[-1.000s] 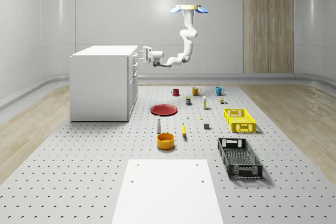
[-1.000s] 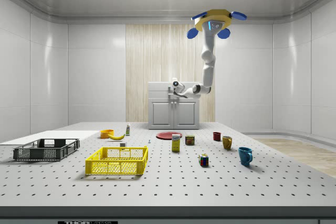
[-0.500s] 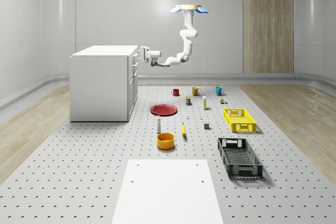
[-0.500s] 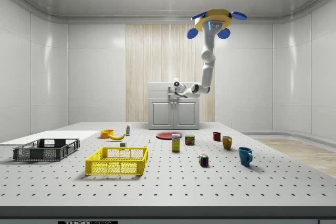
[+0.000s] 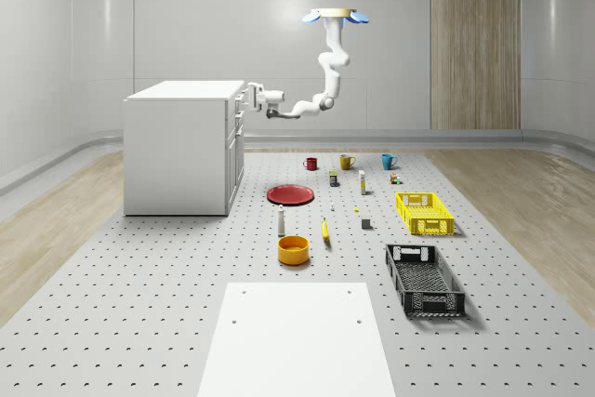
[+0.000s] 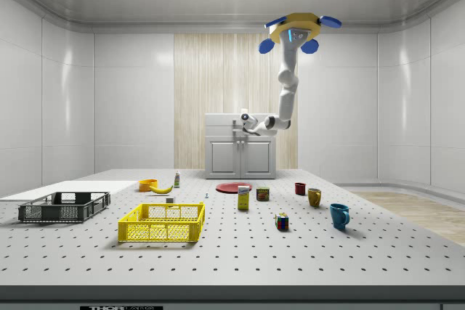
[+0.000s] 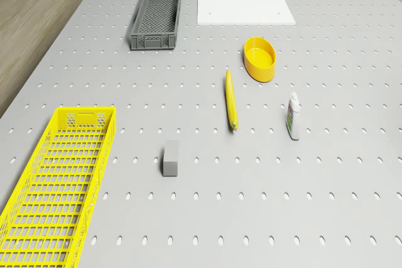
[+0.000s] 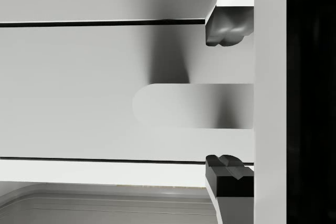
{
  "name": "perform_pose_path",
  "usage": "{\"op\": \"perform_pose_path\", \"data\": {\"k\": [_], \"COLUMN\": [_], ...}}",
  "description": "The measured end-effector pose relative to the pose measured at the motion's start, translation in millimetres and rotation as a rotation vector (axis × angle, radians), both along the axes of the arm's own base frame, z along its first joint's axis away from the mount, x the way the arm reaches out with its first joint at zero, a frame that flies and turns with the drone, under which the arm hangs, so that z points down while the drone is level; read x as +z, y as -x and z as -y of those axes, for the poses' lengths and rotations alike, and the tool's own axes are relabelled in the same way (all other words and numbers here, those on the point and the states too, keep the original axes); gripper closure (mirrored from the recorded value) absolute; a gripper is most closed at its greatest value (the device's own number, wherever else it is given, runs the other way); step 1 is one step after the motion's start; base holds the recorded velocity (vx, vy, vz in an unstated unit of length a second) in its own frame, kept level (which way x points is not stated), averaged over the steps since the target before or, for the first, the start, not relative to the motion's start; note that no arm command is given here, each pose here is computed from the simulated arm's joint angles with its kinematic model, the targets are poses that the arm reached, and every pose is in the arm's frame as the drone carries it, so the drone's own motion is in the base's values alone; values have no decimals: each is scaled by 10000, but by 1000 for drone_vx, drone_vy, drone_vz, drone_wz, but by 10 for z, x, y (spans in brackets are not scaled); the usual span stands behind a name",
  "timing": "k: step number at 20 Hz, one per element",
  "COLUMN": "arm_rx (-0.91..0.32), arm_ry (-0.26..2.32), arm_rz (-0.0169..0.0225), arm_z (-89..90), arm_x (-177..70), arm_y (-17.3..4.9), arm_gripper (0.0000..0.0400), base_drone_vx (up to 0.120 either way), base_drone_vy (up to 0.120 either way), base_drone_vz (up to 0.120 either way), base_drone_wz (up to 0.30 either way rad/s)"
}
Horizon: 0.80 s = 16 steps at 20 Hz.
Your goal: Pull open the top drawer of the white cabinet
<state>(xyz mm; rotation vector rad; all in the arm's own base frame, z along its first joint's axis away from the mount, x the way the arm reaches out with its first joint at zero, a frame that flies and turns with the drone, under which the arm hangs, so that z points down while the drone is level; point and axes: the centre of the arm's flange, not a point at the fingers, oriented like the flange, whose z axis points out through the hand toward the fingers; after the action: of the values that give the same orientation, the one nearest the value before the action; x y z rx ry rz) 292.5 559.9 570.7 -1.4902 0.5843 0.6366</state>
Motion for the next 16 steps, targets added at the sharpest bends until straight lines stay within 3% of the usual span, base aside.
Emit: {"op": "perform_pose_path", "data": {"k": [8,16], "arm_rx": [-48,-63], "arm_ry": [1,1], "arm_rz": [-2,-2], "arm_z": [9,12], "arm_x": [9,10], "arm_y": [-23,-31], "arm_gripper": [95,95], "base_drone_vx": [0,0], "base_drone_vy": [0,0], "base_drone_vz": [0,0], "base_drone_wz": [0,0]}}
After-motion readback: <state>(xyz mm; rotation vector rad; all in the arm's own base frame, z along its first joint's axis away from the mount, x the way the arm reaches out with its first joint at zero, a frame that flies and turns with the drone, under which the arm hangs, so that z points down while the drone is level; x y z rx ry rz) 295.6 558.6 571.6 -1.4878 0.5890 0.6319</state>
